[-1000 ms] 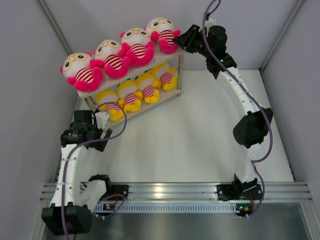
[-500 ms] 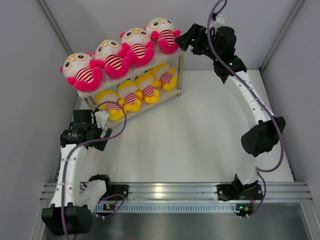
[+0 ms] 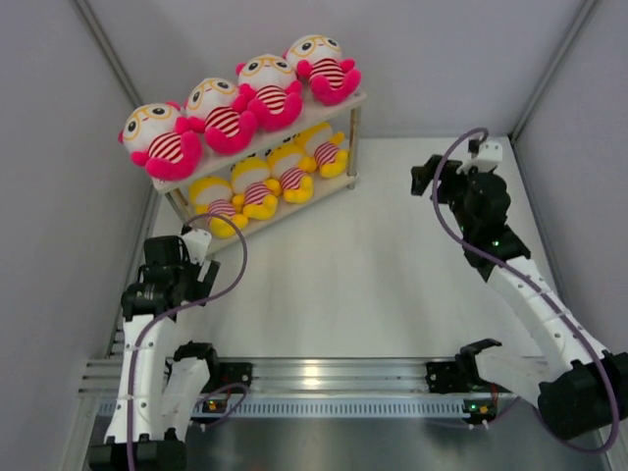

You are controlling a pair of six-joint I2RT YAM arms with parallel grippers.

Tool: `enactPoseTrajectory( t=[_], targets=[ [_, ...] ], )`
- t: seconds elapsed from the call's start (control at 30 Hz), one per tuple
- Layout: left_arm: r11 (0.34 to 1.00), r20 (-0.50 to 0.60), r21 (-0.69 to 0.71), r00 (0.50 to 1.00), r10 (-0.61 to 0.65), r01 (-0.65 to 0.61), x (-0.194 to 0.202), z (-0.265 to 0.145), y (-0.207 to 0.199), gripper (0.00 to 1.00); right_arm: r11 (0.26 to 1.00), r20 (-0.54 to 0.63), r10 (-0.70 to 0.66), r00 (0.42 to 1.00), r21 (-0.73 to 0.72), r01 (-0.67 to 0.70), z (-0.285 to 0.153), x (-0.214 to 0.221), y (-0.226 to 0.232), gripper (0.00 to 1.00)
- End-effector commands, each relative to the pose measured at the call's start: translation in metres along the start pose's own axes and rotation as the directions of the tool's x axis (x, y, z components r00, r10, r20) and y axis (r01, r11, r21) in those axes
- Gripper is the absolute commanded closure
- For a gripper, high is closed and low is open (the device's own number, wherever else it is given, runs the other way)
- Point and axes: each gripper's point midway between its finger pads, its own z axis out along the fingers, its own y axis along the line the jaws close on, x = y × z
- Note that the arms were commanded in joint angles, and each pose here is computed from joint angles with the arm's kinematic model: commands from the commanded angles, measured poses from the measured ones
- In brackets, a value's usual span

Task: Place and organize the stuffed toys onto the shelf

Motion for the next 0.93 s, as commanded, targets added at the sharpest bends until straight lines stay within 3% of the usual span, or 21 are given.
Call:
enactPoseTrajectory(
  t=[0.0,0.27,0.47,0.6,0.9],
  targets=[
    [0.996,0.096,-0.068,0.994,-0.047,0.053,-0.016,0.0,0.01,0.01,0.993,0.084,-0.093,0.992,0.08,0.086,-0.014,0.018,-0.03,0.01],
    [0.991,0.106,-0.048,0.987,-0.118,0.124,-0.006,0.006,-0.001,0.01,0.963,0.032,-0.252,0.967,0.11,0.248,-0.049,0.097,-0.07,0.0],
    [0.982,0.1,-0.102,0.983,-0.151,0.161,0.001,0.009,0.007,0.01,0.965,0.127,-0.24,0.962,0.138,0.223,-0.06,0.102,-0.08,0.01],
    [0.957,0.103,-0.197,0.975,-0.197,0.214,0.008,0.013,0.02,0.01,0.961,0.074,-0.255,0.964,0.132,0.244,-0.053,0.11,-0.08,0.01],
    [0.95,0.074,-0.224,0.976,-0.206,0.217,0.019,0.02,0.021,0.01,0.969,0.079,-0.233,0.969,0.099,0.225,-0.039,0.109,-0.071,0.01]
  ],
)
